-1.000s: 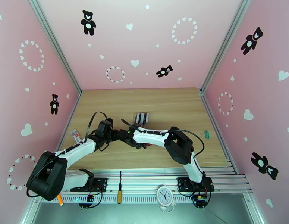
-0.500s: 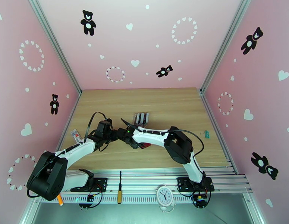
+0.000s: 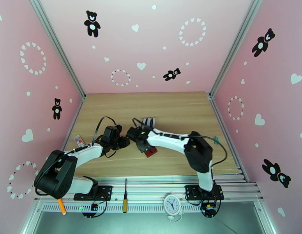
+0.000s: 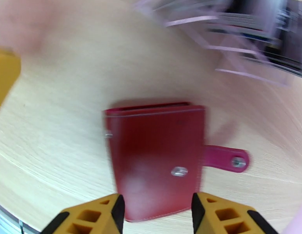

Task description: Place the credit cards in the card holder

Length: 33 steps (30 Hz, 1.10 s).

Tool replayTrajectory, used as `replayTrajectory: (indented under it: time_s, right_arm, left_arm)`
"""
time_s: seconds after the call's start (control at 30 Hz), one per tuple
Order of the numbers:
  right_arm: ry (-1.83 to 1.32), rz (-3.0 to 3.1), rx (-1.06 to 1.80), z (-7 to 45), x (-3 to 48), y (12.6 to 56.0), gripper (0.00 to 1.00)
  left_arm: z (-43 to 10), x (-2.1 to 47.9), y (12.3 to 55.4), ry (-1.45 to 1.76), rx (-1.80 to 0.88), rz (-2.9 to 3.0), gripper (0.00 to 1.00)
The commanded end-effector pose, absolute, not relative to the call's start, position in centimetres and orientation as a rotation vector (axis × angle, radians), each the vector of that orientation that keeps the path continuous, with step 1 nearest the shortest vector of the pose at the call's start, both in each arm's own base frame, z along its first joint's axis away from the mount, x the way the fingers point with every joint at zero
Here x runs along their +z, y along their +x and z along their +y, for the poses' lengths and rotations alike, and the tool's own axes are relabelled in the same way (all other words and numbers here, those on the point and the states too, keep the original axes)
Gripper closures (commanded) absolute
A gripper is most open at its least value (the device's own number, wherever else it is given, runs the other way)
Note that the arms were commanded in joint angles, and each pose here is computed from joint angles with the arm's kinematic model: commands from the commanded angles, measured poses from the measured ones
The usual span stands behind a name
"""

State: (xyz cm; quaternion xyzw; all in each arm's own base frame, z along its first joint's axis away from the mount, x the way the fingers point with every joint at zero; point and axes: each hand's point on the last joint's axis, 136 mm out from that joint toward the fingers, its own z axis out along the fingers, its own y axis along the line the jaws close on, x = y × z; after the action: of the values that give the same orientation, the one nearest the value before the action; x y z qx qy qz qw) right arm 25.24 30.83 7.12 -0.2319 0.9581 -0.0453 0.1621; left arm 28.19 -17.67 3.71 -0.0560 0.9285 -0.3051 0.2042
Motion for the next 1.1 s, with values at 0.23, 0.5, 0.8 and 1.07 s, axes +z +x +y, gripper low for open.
replayTrajectory:
  time_s: [0.23,0.5,0.8,1.07]
  right_arm:
    - [-0.483,2.789,0.197,26.1,7.6,26.9,0.50]
    - [-0.377,2.815,0.488,25.4,6.5,27.9,0.57]
    - [-0.315,2.811,0.664,25.6,6.3,28.2,0.67]
    - [-0.287,2.807,0.717,25.5,5.9,28.7,0.69]
  left_arm:
    - [-23.0,3.9,27.0,0.058,-1.001,2.616,0.64]
    - [-25.2,3.2,26.5,0.134,-1.041,2.652,0.64]
    - [-25.4,2.6,27.0,0.126,-1.017,2.671,0.63]
    - [-25.9,2.7,27.9,0.128,-1.017,2.671,0.62]
